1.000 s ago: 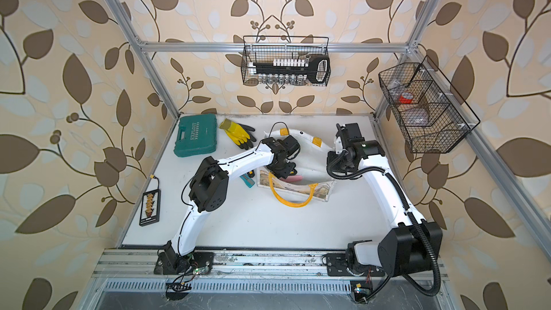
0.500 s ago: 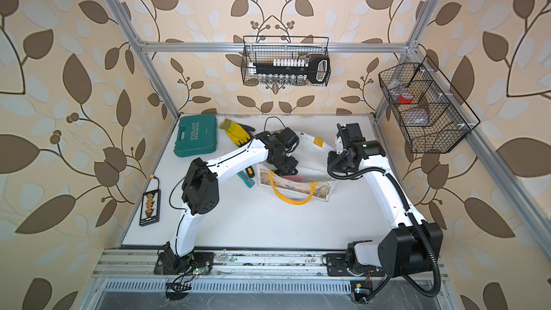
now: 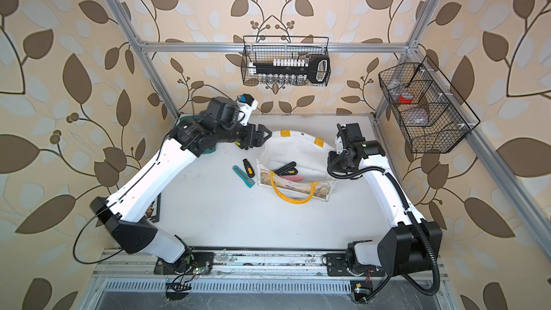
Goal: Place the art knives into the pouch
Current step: Pick up the utility knife at the center of the board.
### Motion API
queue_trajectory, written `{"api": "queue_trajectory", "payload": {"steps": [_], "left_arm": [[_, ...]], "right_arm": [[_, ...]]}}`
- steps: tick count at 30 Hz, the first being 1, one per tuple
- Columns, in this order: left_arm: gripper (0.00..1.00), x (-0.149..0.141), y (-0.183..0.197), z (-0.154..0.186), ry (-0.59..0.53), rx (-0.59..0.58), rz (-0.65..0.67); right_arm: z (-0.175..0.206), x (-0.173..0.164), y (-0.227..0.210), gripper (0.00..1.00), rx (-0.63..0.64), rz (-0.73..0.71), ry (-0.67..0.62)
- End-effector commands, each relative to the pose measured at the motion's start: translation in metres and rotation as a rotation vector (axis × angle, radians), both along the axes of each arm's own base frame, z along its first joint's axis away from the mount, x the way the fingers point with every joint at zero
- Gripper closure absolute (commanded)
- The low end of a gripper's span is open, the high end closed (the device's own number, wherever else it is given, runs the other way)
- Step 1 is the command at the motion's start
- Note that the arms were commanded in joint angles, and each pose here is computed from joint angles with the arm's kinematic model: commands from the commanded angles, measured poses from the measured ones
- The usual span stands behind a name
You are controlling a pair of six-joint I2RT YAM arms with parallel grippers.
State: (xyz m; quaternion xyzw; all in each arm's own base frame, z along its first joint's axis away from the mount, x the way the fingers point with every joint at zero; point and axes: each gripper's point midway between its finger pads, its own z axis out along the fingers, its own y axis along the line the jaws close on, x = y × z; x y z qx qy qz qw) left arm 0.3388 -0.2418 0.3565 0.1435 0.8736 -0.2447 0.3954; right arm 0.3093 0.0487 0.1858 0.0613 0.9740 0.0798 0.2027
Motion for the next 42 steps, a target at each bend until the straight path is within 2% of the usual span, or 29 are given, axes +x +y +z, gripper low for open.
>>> {"api": "queue_trajectory", "payload": {"steps": [1,5,9,15,18,28,35,42], "left_arm": [[0.08,0.000,0.053,-0.002,-0.017,-0.015,0.184],[0.07,0.002,0.103,-0.064,0.114,0.015,0.337],[0.07,0.004,0.123,-0.141,0.257,0.064,0.445],[0.09,0.008,0.117,-0.226,0.447,0.104,0.484],[0.12,0.010,0.109,-0.251,0.491,0.105,0.473],[0.13,0.008,0.089,-0.292,0.545,0.204,0.453],[0.13,0.008,0.082,-0.302,0.515,0.382,0.454],[0.13,0.010,0.073,-0.308,0.516,0.404,0.449]], "right_arm": [[-0.004,0.001,-0.001,1.00,-0.006,0.004,0.000],[-0.005,0.001,-0.002,1.00,-0.008,0.004,0.003],[-0.003,0.001,0.000,1.00,-0.004,0.007,-0.002],[-0.002,-0.001,-0.001,1.00,-0.004,0.005,-0.004],[-0.002,-0.001,-0.001,1.00,0.000,0.003,-0.001],[-0.006,-0.002,0.000,1.00,0.004,0.001,0.005],[-0.008,-0.002,0.000,1.00,-0.002,0.007,0.005],[-0.009,-0.001,0.000,1.00,0.000,0.011,0.005]]}}
